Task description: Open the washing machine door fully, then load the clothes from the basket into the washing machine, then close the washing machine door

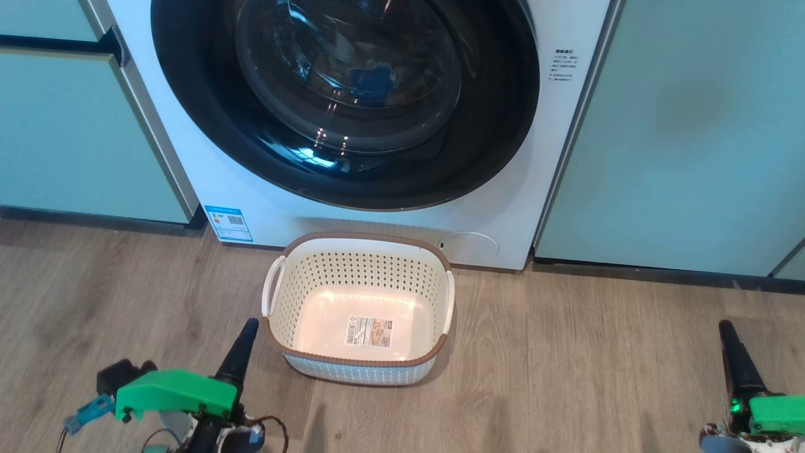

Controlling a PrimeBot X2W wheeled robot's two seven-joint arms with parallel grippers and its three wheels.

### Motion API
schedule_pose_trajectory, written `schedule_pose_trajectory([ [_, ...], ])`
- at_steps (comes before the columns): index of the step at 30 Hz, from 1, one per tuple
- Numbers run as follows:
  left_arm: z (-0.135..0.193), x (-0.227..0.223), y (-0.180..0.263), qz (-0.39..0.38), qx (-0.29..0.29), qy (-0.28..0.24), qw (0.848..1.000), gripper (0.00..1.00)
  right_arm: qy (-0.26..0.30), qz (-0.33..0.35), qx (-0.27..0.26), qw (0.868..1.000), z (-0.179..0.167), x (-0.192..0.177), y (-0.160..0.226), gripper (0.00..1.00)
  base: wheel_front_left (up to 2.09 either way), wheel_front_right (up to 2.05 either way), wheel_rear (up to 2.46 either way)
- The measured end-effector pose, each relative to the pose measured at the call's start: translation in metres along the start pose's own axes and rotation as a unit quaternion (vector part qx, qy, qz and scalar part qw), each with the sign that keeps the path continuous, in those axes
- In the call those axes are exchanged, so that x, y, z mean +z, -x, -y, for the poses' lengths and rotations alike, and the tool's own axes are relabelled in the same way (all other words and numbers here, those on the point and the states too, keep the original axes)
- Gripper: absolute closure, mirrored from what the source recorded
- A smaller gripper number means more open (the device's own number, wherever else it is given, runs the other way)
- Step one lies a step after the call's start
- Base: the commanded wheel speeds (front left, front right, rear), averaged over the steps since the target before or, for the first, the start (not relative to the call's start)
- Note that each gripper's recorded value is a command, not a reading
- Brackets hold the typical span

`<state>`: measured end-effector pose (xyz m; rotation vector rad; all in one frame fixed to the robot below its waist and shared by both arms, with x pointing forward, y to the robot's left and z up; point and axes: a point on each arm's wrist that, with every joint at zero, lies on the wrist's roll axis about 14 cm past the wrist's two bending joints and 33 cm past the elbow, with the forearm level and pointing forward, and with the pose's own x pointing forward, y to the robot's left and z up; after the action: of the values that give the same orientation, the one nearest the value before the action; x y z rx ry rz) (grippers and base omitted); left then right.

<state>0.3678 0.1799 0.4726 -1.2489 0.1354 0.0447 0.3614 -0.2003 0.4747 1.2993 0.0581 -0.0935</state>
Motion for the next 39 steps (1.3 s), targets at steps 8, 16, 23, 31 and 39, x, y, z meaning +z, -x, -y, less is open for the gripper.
schedule_pose_trajectory([
  [8,0.000,0.005,-0.002,0.004,-0.002,0.049,0.999,1.00,-0.045,-0.002,-0.004,0.999,0.003,0.000,-0.002,1.00,0.00,0.00,0.00],
  [16,-0.001,0.006,-0.002,0.005,-0.005,0.098,0.995,1.00,-0.088,-0.006,0.000,0.996,0.000,0.000,-0.006,1.00,0.00,0.00,0.00],
  [23,0.002,0.007,-0.005,0.007,-0.013,0.142,0.990,1.00,-0.126,-0.005,0.003,0.992,-0.002,0.002,-0.009,1.00,0.00,0.00,0.00],
  [31,0.000,0.010,-0.004,0.012,-0.012,0.162,0.987,1.00,-0.142,-0.006,0.004,0.990,-0.002,0.002,-0.011,1.00,0.00,0.00,0.00],
  [39,0.000,0.010,-0.004,0.012,-0.012,0.162,0.987,1.00,-0.143,-0.004,0.004,0.990,-0.002,0.003,-0.011,1.00,0.00,0.00,0.00],
])
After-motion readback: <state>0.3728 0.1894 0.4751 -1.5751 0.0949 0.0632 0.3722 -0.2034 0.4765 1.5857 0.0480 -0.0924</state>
